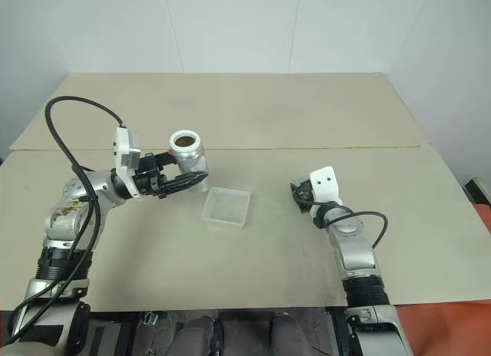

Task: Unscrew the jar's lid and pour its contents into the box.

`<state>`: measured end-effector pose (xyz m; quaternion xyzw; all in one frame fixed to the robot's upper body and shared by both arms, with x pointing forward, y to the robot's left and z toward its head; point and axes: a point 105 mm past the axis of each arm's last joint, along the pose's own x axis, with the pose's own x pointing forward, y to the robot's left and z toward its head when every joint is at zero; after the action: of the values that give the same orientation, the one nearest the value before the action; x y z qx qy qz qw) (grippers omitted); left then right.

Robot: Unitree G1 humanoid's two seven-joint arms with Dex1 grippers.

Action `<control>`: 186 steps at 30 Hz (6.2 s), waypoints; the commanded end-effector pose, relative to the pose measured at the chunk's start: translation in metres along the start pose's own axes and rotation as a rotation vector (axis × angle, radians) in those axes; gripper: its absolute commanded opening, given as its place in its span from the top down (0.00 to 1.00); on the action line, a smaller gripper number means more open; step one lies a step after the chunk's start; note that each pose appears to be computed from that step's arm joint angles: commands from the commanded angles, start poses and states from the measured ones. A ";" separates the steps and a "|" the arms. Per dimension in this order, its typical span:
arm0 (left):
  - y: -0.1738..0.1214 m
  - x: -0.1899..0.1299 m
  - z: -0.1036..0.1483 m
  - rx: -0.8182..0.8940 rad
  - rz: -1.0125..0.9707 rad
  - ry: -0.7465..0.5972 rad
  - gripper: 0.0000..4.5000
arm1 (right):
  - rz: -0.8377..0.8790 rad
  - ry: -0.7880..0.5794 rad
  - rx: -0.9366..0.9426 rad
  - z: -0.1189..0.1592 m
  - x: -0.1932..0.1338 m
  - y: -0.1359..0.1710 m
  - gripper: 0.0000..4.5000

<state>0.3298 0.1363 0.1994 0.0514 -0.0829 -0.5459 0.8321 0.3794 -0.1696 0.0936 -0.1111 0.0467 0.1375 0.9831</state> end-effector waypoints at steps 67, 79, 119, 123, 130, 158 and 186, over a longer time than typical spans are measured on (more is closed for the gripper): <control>-0.011 0.090 -0.007 2.238 -0.654 0.042 0.36 | 0.900 -0.101 -0.462 0.126 -0.098 0.030 0.01; 0.004 0.099 0.016 1.950 -0.303 0.111 0.36 | 0.894 -0.099 -0.450 0.125 -0.097 0.029 0.01; -0.008 0.087 0.005 2.073 -0.667 0.133 0.36 | 0.885 -0.133 -0.438 0.133 -0.100 0.031 0.01; -0.003 0.093 -0.006 2.155 -0.724 0.161 0.36 | 0.882 -0.140 -0.437 0.135 -0.100 0.031 0.01; 0.001 0.114 -0.005 2.313 -0.673 0.193 0.36 | 0.886 -0.147 -0.434 0.138 -0.101 0.034 0.01; 0.042 0.059 0.042 0.556 0.000 0.095 0.36 | 0.897 -0.168 -0.296 0.141 -0.093 0.022 0.01; 0.037 -0.001 -0.070 0.090 0.667 0.015 0.36 | 0.893 -0.144 -0.284 0.137 -0.100 0.021 0.01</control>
<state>0.3753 0.1459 0.1308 0.0497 -0.0944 -0.2601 0.9597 0.2901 -0.1422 0.2223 -0.1953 0.0222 0.5638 0.8022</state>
